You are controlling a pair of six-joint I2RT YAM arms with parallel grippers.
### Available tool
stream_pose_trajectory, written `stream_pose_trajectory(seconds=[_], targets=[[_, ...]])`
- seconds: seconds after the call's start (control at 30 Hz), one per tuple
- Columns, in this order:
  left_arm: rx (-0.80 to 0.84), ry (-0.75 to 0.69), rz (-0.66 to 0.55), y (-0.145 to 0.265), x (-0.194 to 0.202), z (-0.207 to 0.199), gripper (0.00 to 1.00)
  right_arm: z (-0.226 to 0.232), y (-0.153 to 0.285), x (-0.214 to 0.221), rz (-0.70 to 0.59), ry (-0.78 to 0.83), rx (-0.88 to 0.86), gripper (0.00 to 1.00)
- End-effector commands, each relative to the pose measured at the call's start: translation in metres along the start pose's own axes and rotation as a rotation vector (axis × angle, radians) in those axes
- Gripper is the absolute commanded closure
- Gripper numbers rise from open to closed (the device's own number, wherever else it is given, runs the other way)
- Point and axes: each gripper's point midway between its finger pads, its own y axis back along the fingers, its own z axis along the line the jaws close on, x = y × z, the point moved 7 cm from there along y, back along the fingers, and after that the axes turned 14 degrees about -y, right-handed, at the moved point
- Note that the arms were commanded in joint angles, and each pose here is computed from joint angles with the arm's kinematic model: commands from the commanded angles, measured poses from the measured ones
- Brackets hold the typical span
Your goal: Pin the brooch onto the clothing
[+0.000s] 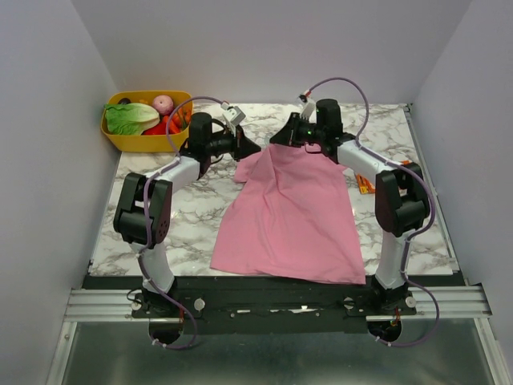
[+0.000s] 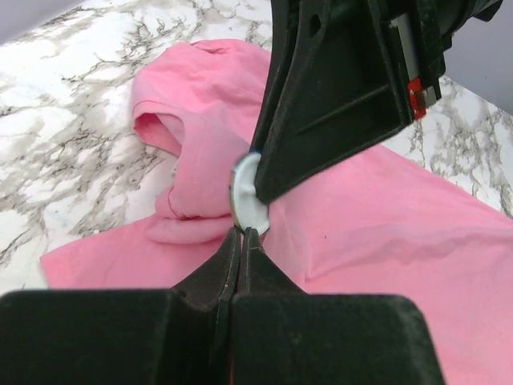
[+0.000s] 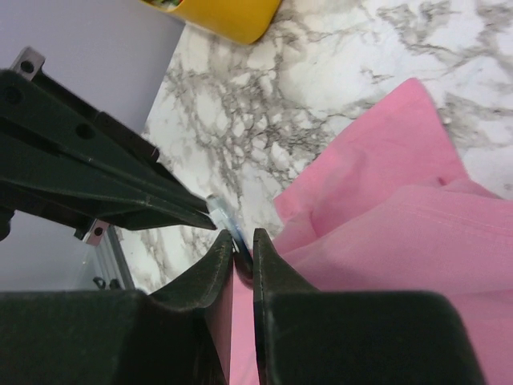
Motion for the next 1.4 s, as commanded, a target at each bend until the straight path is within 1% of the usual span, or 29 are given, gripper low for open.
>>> stream_pose_trajectory(seconds=[0.0,0.03,0.4,0.57,0.6,0.63,0.7,0.73,0.8,0.83,0.97,1.0,1.03,1.07,1.13,1.17,1.2,1.23,1.27,1.3,1.33,1.37], targets=[[0.153,0.002,-0.024,0.009,-0.016,-0.030,1.00,-0.016,0.024,-0.059,-0.312,0.051,0.132,0.80],[0.151,0.002,-0.026,0.009,-0.016,-0.030,1.00,-0.016,0.023,-0.058,-0.309,0.050,0.128,0.78],[0.139,0.010,-0.035,0.008,-0.016,-0.027,1.00,-0.010,0.024,-0.057,-0.290,0.078,0.084,0.78],[0.123,0.013,-0.031,0.009,-0.014,-0.023,1.00,-0.007,0.023,-0.056,-0.272,0.091,0.064,0.75],[0.117,0.012,-0.032,0.010,-0.015,-0.022,1.00,-0.009,0.023,-0.056,-0.269,0.091,0.062,0.72],[0.111,0.013,-0.030,0.009,-0.015,-0.021,1.00,-0.007,0.023,-0.056,-0.266,0.092,0.059,0.66],[0.088,0.011,-0.030,0.011,-0.015,-0.018,1.00,-0.007,0.023,-0.055,-0.260,0.096,0.054,0.61],[0.071,0.013,-0.028,0.012,-0.015,-0.016,1.00,-0.006,0.024,-0.055,-0.261,0.100,0.050,0.56],[0.036,0.011,-0.039,0.014,-0.019,-0.012,1.00,-0.005,0.025,-0.055,-0.266,0.105,0.052,0.51],[0.021,0.015,-0.043,0.017,-0.020,-0.009,1.00,-0.003,0.026,-0.055,-0.269,0.112,0.051,0.47],[-0.076,0.032,-0.085,0.025,-0.028,0.002,1.00,-0.002,0.028,-0.055,-0.275,0.123,0.053,0.36],[-0.095,0.039,-0.105,0.028,-0.033,0.004,0.98,-0.003,0.029,-0.056,-0.279,0.123,0.056,0.34],[-0.121,0.054,-0.108,0.030,-0.032,0.007,0.95,-0.002,0.029,-0.055,-0.276,0.124,0.056,0.31],[-0.152,0.069,-0.114,0.036,-0.031,0.014,0.84,-0.001,0.029,-0.056,-0.282,0.129,0.055,0.29],[-0.196,0.124,-0.124,0.040,-0.028,0.023,0.72,-0.002,0.030,-0.055,-0.281,0.133,0.059,0.24],[-0.204,0.147,-0.129,0.042,-0.026,0.026,0.60,-0.003,0.030,-0.054,-0.281,0.133,0.061,0.22],[-0.226,0.144,-0.159,0.047,-0.028,0.032,0.53,-0.002,0.031,-0.055,-0.285,0.139,0.060,0.20],[-0.233,0.195,-0.170,0.050,-0.023,0.031,0.44,-0.002,0.032,-0.055,-0.287,0.145,0.063,0.15],[-0.235,0.205,-0.184,0.053,-0.022,0.033,0.22,-0.003,0.032,-0.053,-0.288,0.145,0.069,0.11],[-0.244,0.202,-0.206,0.057,-0.022,0.037,0.16,0.000,0.034,-0.055,-0.298,0.155,0.071,0.08],[-0.244,0.216,-0.208,0.058,-0.018,0.037,0.12,-0.002,0.036,-0.055,-0.303,0.163,0.080,0.01],[-0.245,0.227,-0.207,0.059,-0.017,0.038,0.04,-0.002,0.037,-0.055,-0.311,0.165,0.091,0.00]])
